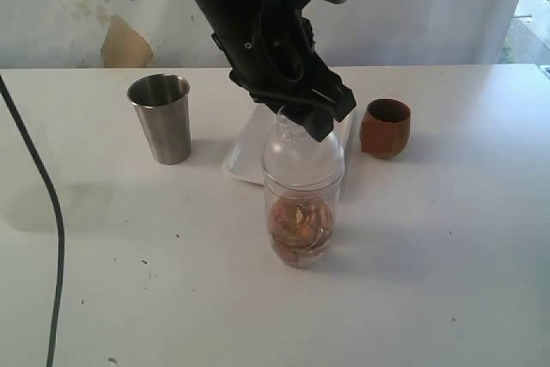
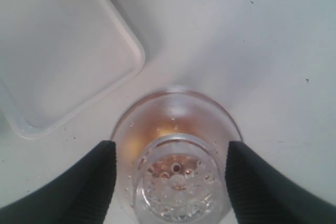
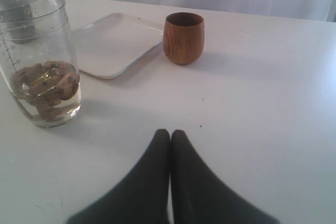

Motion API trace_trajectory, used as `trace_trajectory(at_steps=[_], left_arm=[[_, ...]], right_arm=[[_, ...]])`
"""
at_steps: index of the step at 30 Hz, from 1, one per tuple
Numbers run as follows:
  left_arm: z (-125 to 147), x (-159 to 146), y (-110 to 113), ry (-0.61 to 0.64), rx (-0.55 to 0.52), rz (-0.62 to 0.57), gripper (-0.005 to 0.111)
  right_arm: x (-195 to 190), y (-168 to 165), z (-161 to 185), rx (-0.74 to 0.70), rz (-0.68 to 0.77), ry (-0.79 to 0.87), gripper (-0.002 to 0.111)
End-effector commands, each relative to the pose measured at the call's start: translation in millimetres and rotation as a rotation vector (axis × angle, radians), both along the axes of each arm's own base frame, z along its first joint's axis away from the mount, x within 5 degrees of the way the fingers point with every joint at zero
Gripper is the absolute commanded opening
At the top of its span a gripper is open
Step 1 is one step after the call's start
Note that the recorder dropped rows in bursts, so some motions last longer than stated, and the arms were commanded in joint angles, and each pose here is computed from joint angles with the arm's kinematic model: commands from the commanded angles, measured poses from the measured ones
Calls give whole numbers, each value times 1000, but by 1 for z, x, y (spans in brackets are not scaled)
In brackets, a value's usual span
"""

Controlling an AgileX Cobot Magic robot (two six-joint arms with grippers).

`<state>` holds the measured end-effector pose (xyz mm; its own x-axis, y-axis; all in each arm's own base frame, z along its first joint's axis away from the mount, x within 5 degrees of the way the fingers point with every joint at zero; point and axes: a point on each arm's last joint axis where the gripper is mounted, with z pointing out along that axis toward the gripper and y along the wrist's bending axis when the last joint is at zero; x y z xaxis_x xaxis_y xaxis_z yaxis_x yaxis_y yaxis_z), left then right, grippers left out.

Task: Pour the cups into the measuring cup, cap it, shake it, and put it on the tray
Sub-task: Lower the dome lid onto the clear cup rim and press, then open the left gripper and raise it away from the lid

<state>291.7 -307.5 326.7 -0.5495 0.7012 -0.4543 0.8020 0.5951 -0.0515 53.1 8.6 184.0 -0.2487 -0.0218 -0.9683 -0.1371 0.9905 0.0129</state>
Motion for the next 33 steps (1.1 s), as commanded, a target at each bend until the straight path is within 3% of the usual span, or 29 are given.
trace_trajectory(at_steps=[1, 6, 12, 33], left_arm=[[14, -3, 1, -51, -48, -1, 58], [29, -7, 6, -93, -77, -1, 49], [46, -15, 17, -132, -62, -28, 2], [29, -12, 10, -136, -93, -50, 0]], right_arm=[[0, 0, -1, -3, -4, 0, 0], [0, 0, -1, -3, -4, 0, 0], [0, 0, -1, -3, -4, 0, 0], [0, 0, -1, -3, -4, 0, 0]])
